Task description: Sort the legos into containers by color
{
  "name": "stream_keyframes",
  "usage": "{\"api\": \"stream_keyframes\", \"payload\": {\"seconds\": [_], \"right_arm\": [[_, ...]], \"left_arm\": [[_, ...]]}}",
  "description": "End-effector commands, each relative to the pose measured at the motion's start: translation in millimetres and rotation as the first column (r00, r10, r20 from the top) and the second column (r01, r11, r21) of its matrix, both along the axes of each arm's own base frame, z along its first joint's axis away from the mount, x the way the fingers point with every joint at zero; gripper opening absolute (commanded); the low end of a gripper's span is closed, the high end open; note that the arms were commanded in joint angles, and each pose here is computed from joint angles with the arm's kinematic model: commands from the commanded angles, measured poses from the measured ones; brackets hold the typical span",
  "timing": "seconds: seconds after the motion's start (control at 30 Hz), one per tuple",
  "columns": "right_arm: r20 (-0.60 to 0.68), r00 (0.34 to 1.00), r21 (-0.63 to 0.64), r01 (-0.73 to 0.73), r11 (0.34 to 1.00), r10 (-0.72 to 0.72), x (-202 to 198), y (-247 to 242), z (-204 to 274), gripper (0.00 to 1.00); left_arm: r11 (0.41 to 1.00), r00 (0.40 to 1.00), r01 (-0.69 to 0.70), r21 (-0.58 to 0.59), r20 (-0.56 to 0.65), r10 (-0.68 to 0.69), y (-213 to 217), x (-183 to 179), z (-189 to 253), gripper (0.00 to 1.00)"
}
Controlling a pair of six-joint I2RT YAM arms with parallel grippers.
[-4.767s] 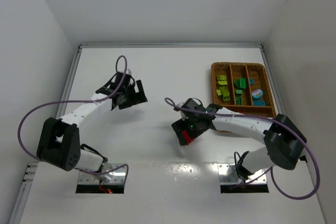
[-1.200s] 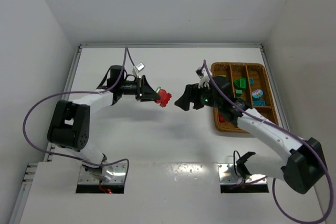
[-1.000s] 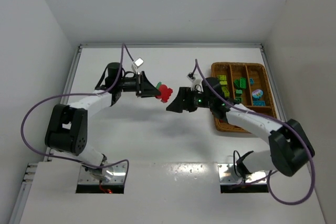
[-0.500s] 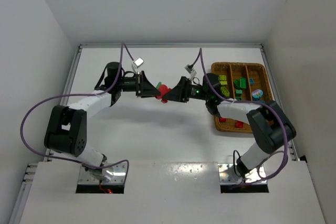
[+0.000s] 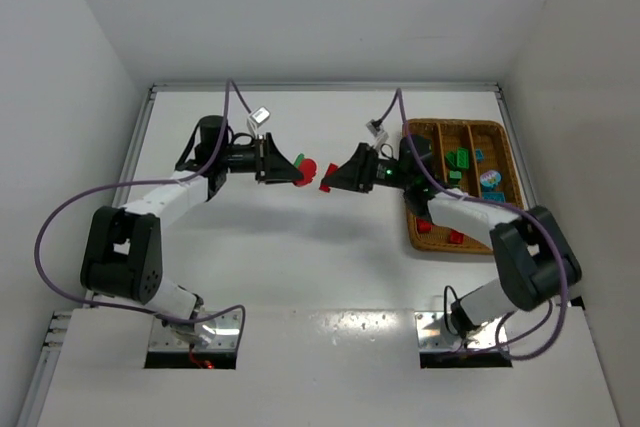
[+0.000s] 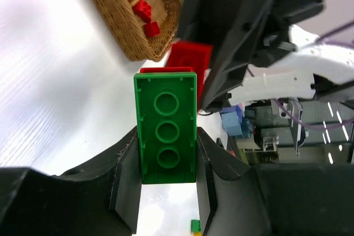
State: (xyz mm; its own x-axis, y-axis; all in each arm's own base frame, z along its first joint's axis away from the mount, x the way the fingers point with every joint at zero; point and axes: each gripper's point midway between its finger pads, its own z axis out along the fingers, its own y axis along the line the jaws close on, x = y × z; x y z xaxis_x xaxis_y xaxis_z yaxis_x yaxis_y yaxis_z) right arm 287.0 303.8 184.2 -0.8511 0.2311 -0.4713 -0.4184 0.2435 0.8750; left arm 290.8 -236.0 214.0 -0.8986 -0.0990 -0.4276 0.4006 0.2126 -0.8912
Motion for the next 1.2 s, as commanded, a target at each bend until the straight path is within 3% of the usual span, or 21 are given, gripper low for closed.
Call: {"api": "stream_keyframes", "payload": {"seconds": [0.0,0.17,0.2,0.27,0.3,0.37,0.47,0.7,0.8,0.97,1.03,1.1,1.13,1.17], "right_arm": [[0.101,0.992,-0.149,0.092,0.985,-0.077,5,-28,-2,0.15],[0.162,0.962,-0.317,0.260,0.912,-0.218,20,-70,4,0.15],[0.126,0.935,-0.452,0.351,0.820,-0.331,20,-98,-13,0.15],[0.150,0.860,-0.593,0.473,0.652,-0.488,21,-140,-24,0.13],[0.197,0.757,-0.685,0.561,0.465,-0.623,14,-185,-32,0.09],[0.257,0.637,-0.757,0.600,0.258,-0.727,-2,-236,-51,0.09],[0.257,0.555,-0.786,0.597,0.163,-0.791,-25,-272,-66,0.10],[0.249,0.451,-0.819,0.570,0.061,-0.857,-35,-313,-89,0.18],[0.226,0.446,-0.833,0.549,0.065,-0.866,-33,-318,-99,0.32],[0.202,0.459,-0.865,0.498,0.062,-0.865,-31,-318,-116,0.66],[0.210,0.465,-0.861,0.504,0.062,-0.860,-28,-318,-110,0.74],[0.215,0.487,-0.843,0.531,0.091,-0.847,-22,-311,-98,0.75],[0.195,0.547,-0.835,0.528,0.154,-0.814,-22,-299,-95,0.75],[0.226,0.578,-0.751,0.616,0.237,-0.784,-6,-285,-70,0.73]], "left_arm": [[1.000,0.999,-0.015,0.006,0.029,0.014,4,9,9,0.00],[0.999,0.999,-0.033,0.018,0.025,0.032,4,17,7,0.00],[0.999,1.000,-0.018,0.049,0.009,0.018,1,12,0,0.00],[0.994,0.999,-0.033,0.106,0.002,0.032,-3,19,-9,0.00],[0.992,1.000,-0.013,0.127,-0.015,0.015,-11,15,-15,0.00],[0.990,1.000,-0.002,0.144,-0.018,0.004,-18,13,-23,0.00],[0.986,0.999,0.028,0.163,-0.036,-0.022,-33,9,-33,0.00],[0.983,0.998,0.067,0.173,-0.030,-0.063,-52,4,-34,0.00],[0.982,0.998,0.068,0.174,-0.016,-0.066,-57,7,-31,0.00],[0.984,0.998,0.063,0.166,-0.006,-0.063,-60,13,-24,0.00],[0.985,0.998,0.068,0.156,-0.005,-0.068,-61,13,-19,0.00],[0.986,0.996,0.083,0.143,0.002,-0.085,-62,12,-13,0.00],[0.987,0.996,0.082,0.140,0.013,-0.085,-63,14,-9,0.00],[0.986,0.994,0.103,0.128,0.009,-0.105,-63,10,-7,0.00]]}}
